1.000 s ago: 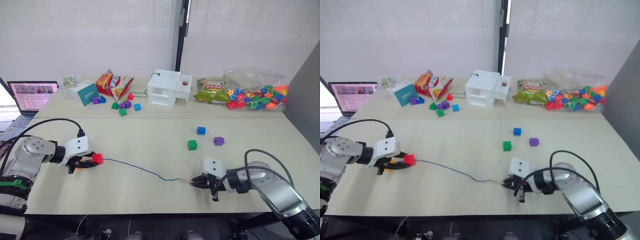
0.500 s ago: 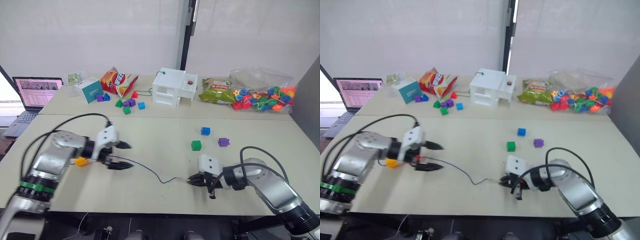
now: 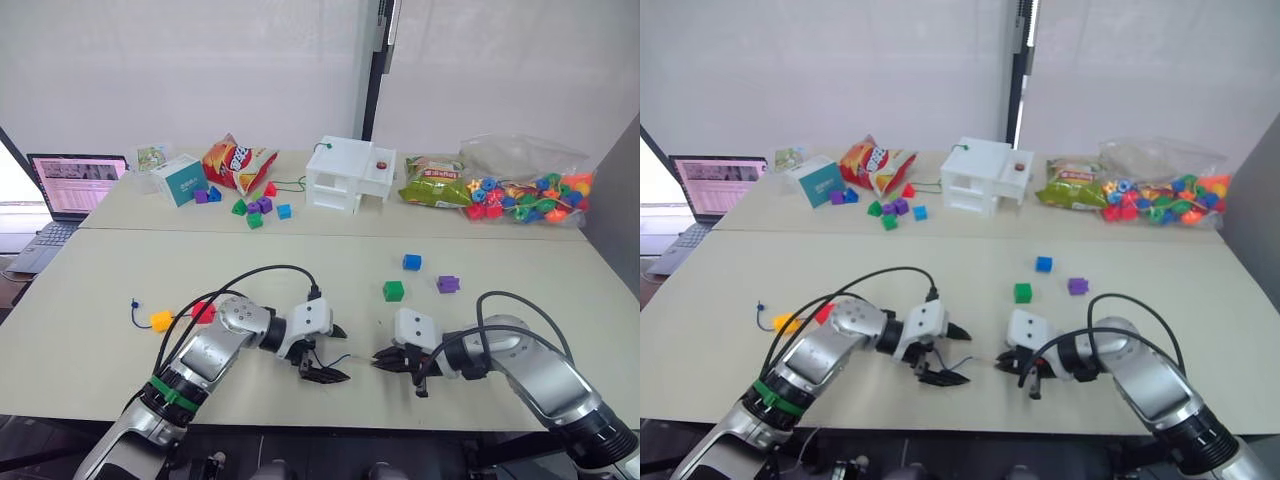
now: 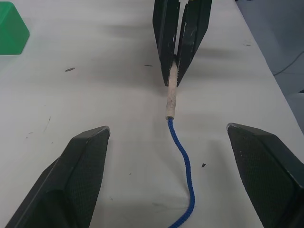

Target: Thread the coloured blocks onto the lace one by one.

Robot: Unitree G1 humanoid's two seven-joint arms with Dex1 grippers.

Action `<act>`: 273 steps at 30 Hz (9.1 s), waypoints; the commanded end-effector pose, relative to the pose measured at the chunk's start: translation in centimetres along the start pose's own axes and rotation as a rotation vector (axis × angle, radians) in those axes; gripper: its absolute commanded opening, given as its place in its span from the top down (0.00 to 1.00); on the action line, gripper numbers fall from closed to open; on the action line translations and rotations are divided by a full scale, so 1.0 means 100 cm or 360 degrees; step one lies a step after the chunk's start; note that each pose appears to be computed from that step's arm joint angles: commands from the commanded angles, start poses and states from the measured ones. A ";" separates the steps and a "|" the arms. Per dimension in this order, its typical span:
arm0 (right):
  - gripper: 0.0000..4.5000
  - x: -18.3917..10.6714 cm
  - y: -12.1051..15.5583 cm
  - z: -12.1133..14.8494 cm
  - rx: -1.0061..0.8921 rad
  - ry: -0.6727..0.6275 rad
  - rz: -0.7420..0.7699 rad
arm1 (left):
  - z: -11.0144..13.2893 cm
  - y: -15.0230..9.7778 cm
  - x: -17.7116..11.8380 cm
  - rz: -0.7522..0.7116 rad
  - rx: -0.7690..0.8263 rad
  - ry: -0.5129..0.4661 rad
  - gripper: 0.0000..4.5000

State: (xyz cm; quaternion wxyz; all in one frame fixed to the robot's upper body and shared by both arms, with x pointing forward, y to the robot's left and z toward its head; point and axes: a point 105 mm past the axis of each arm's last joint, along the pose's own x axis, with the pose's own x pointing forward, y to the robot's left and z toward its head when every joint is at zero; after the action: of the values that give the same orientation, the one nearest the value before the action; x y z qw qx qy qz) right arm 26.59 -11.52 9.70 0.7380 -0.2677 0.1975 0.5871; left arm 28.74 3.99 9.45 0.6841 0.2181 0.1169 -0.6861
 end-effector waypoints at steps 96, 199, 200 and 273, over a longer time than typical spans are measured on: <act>0.18 -0.077 -0.109 -0.055 0.0876 -0.0282 -0.2023 | 0.003 -0.004 -0.015 0.0064 -0.0013 0.0071 1.00; 0.69 0.004 -0.013 0.000 -0.0185 -0.0071 0.0102 | 0.024 -0.013 -0.019 0.0105 -0.0045 0.0164 1.00; 0.69 0.007 -0.013 0.000 -0.0182 -0.0061 0.0092 | 0.024 -0.012 -0.019 0.0103 -0.0039 0.0174 1.00; 0.69 0.004 -0.008 -0.004 -0.0081 0.0039 -0.0025 | -0.019 0.000 -0.010 0.0096 0.0076 0.0060 0.68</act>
State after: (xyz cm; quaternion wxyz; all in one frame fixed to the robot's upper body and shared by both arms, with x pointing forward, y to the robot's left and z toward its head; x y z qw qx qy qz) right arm 27.47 -11.04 9.13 0.7292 -0.2901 0.1839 0.5919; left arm 29.24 6.08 8.23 0.7040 0.2486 0.1117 -0.6558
